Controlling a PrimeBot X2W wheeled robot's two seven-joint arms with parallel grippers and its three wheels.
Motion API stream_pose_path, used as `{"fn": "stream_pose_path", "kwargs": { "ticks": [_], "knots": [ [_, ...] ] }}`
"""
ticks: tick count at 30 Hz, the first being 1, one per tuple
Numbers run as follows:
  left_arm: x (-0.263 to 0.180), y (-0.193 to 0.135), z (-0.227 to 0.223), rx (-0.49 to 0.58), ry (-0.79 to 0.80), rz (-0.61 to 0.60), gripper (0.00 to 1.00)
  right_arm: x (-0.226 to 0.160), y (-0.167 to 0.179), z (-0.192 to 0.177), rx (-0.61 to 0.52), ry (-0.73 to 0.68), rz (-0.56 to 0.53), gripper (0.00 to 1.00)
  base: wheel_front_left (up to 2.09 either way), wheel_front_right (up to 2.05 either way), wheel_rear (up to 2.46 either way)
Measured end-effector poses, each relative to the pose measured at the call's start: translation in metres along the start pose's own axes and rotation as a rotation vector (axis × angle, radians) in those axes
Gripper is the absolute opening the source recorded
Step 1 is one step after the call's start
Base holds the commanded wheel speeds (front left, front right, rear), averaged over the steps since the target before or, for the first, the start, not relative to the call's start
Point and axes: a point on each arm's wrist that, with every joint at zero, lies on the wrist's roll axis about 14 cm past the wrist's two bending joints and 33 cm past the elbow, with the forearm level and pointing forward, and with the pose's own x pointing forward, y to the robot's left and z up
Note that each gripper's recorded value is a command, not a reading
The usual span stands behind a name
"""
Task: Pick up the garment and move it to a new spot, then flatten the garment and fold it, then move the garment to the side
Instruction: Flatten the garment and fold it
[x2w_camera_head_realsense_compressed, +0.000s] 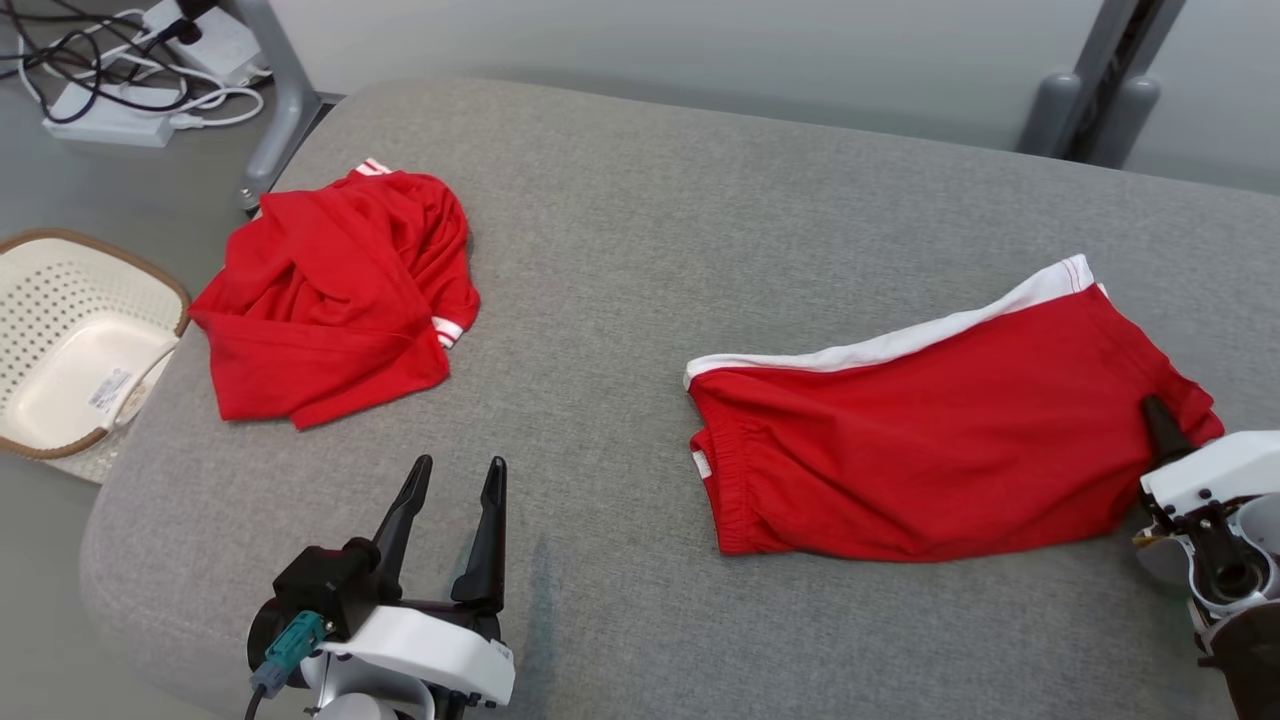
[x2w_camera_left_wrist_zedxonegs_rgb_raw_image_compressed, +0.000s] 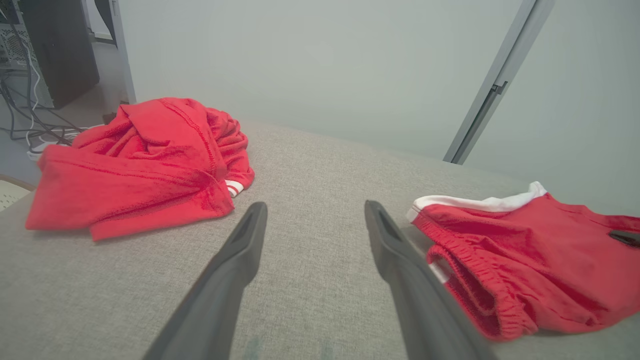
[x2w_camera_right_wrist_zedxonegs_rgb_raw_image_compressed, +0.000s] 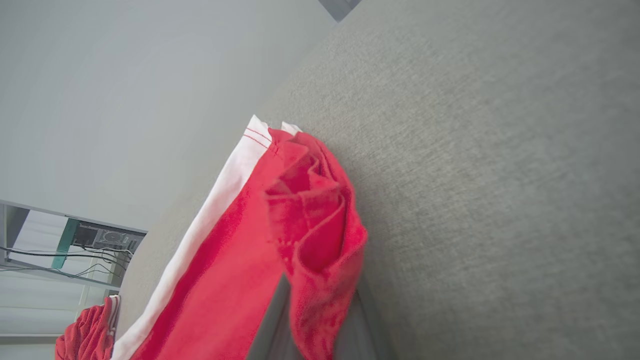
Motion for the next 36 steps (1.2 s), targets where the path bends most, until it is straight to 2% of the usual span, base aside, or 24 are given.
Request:
{"fn": "stream_pose_path", "kwargs": {
  "ticks": [12,21,30,36],
  "knots": [
    [0.006,-0.022,0.001,-0.008,-0.008,-0.073,1.00,-0.042,-0.045,0.042,0.099,-0.174,-0.077,0.00,0.00,0.00,0.00],
    [0.003,-0.033,0.002,-0.013,-0.016,-0.113,1.00,-0.089,-0.109,0.052,0.181,-0.283,-0.250,0.00,0.00,0.00,0.00],
    [0.001,-0.046,0.001,-0.017,-0.014,-0.154,1.00,-0.104,-0.099,0.055,0.165,-0.320,-0.212,0.00,0.00,0.00,0.00],
    [-0.002,-0.045,0.007,-0.021,-0.032,-0.156,1.00,-0.096,-0.042,0.067,0.048,-0.355,-0.046,0.00,0.00,0.00,0.00]
  ]
}}
